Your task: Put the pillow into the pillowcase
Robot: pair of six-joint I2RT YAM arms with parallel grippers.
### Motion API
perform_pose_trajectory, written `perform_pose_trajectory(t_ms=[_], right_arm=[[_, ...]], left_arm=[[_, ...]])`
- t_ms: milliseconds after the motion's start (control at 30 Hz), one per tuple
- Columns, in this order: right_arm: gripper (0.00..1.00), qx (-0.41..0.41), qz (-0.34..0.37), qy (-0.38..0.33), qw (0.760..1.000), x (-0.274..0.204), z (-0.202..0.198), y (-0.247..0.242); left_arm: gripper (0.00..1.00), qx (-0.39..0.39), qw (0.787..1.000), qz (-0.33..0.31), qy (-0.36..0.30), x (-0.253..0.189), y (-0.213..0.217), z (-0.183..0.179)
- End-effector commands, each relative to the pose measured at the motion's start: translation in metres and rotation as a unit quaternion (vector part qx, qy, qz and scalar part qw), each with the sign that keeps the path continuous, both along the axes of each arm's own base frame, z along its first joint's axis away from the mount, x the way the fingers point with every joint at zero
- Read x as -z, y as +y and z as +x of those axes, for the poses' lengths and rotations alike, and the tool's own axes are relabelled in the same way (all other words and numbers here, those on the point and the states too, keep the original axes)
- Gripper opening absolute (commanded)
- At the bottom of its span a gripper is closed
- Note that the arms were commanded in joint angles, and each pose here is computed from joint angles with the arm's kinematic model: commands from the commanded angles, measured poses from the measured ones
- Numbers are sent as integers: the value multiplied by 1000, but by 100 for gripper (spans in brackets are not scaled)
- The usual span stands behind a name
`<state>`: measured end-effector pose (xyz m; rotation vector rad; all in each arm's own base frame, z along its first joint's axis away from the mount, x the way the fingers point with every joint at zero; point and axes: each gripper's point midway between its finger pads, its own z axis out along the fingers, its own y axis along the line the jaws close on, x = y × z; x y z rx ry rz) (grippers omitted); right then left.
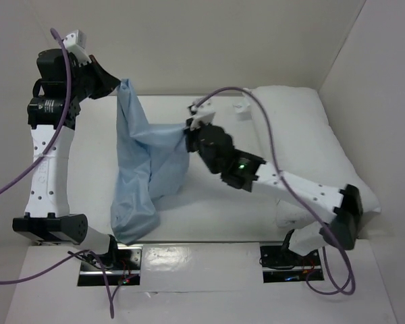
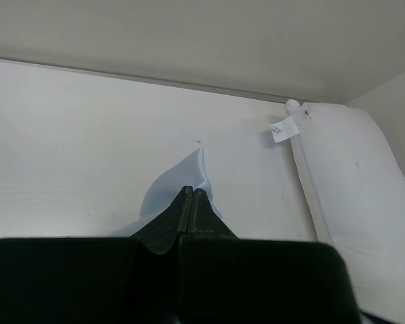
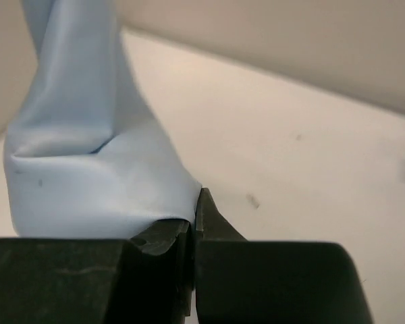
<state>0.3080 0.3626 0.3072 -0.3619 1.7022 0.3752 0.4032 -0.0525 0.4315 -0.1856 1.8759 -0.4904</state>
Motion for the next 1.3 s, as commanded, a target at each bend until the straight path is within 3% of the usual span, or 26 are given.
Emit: perform_pose_trajectory(t_ms=[0,167,300,500,600,733,1033,1067,1133,1167,1233,1267], right_arm=[[0,9,56,-55,997,-84,-1,-54],[0,22,118,-146,982,-201,-32,-121],[0,18,178,-212,961,-267,-64,-164],[0,17,231,-268,935,-327,-97,-208],[0,50,245,-289,924,-341,-101,-229],[0,110,217,-296,924,-346,-82,-234],[0,126,39,-274,953,-275,24,-105],[0,116,19,-273,955,-260,57,-90],[0,67,47,-212,974,-225,104,-76],[0,31,63,-178,981,-195,146,-70],[0,15,67,-140,988,-155,186,-63],[0,-5,58,-108,992,-112,222,-53]], left_arm=[[0,7,997,-6,-75,-54,3,-19],[0,48,989,-29,-135,-101,-13,-49],[0,112,973,-41,-200,-147,-33,-107],[0,93,948,-27,-304,-215,-32,-187],[0,70,939,-18,-336,-233,-26,-201],[0,36,949,-15,-314,-225,-13,-174],[0,-89,985,5,-150,-114,42,-30],[0,-112,983,9,-142,-107,53,-19],[0,-130,987,11,-97,-69,69,14],[0,-139,987,4,-81,-55,82,25],[0,-147,988,-3,-43,-21,98,50],[0,-158,987,-13,-14,7,113,72]])
